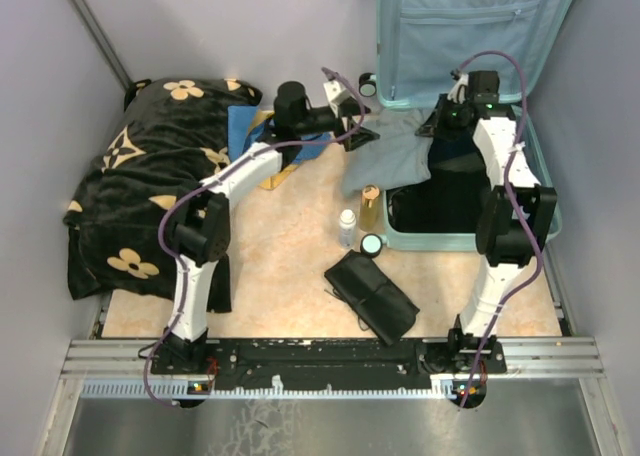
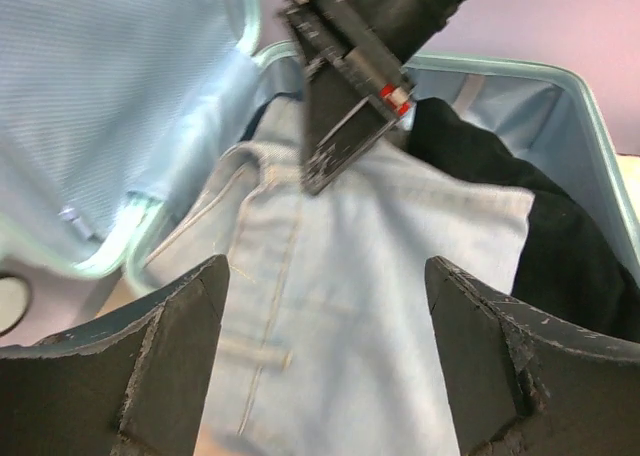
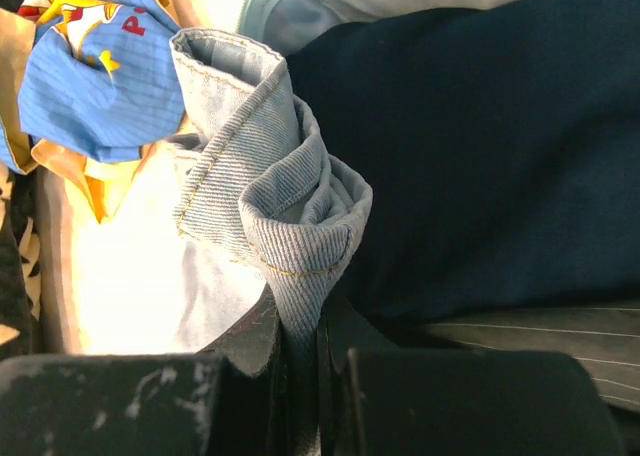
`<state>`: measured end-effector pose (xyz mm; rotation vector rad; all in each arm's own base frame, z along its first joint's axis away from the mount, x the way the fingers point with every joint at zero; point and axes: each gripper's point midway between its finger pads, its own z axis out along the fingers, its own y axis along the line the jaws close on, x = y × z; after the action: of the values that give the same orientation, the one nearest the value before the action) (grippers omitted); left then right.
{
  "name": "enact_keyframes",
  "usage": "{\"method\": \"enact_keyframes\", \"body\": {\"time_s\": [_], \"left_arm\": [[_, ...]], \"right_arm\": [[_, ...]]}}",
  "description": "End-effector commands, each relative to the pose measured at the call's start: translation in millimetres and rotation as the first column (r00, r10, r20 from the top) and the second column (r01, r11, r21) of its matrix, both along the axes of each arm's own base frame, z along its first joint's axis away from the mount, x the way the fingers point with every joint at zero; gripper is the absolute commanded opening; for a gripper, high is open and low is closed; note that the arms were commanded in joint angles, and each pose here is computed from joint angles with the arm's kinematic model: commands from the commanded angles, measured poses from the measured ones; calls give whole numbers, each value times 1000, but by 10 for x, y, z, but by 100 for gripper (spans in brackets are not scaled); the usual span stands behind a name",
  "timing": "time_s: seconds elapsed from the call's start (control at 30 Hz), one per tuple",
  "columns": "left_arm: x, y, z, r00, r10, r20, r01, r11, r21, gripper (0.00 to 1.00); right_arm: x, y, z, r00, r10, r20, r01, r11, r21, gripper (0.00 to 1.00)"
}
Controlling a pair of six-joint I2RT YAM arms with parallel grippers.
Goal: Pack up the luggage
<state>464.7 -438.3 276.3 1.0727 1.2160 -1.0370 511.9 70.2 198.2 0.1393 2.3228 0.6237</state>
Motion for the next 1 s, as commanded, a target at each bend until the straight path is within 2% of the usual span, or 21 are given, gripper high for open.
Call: {"method": "enact_keyframes", "body": {"time_s": [0.0,0.23,0.33,0.6,0.83,0.87,0.93,0.97], "left_arm": [[56,322,114,999,46,1,-46,999,19,85],[283,810,17,984,150,-90,-146,988,54,90],[301,986,-67,978,185,-94,-177,981,85,92],[233,1267,-264,966,241,-95,-224,961,160,93],[202,1412,-350,959,267,-100,-244,949,198,93],[206,1426,-355,958,271,-99,-247,948,200,93],[216,1456,-371,955,280,-104,-254,945,207,93],[222,1467,-382,953,284,-107,-257,943,210,93]], "right_arm": [[120,-499,394,988,41,150,-30,997,-77,0],[221,-943,288,977,129,171,-100,980,-170,0],[300,-1097,149,975,153,159,-120,973,-200,0],[501,-1284,-249,959,255,126,-210,933,-291,0],[548,-1585,-446,931,346,114,-262,853,-451,0],[570,-1648,-414,933,338,120,-247,847,-471,3],[621,-1705,-292,936,324,138,-219,842,-493,24],[639,-1700,-217,937,314,151,-205,848,-488,39]]}}
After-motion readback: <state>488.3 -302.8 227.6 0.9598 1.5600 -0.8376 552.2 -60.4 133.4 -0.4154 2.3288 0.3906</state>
